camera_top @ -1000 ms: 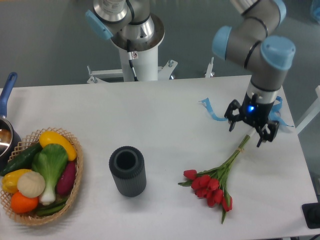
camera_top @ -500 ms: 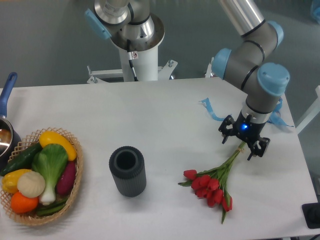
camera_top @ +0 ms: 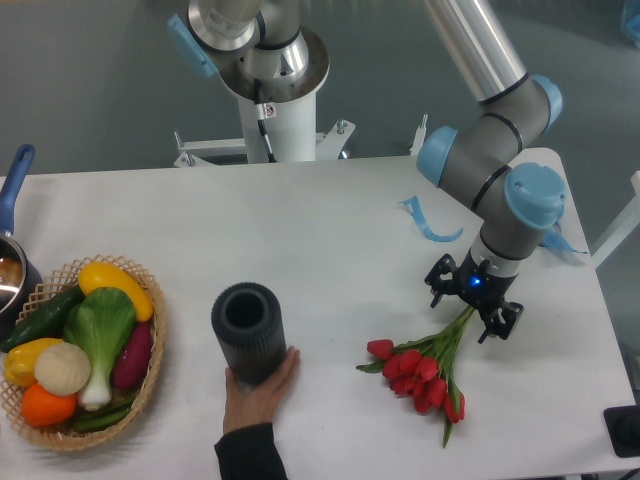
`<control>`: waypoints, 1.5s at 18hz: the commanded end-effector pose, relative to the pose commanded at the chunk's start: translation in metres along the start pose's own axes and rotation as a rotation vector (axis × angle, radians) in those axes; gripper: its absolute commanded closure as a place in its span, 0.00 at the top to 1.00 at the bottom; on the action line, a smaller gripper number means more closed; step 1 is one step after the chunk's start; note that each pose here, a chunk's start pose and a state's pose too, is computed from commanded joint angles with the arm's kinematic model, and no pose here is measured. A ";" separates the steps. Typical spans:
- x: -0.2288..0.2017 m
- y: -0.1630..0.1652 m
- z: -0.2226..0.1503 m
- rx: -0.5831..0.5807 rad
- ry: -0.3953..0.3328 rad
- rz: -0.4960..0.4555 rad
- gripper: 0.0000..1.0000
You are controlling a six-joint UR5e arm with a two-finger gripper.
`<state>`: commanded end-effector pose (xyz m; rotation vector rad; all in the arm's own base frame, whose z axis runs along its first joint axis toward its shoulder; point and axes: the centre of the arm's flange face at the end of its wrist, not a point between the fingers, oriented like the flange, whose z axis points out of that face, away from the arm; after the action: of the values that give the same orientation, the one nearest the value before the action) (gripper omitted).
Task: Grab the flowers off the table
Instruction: 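Close the gripper around the red tulip stems, then lift the red tulip bunch up off the table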
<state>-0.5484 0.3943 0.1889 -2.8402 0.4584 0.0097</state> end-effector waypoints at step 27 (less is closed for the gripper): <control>0.011 -0.036 -0.115 0.157 -0.167 -0.060 0.15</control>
<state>-0.5309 0.3937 0.3086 -2.6698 0.3232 0.1901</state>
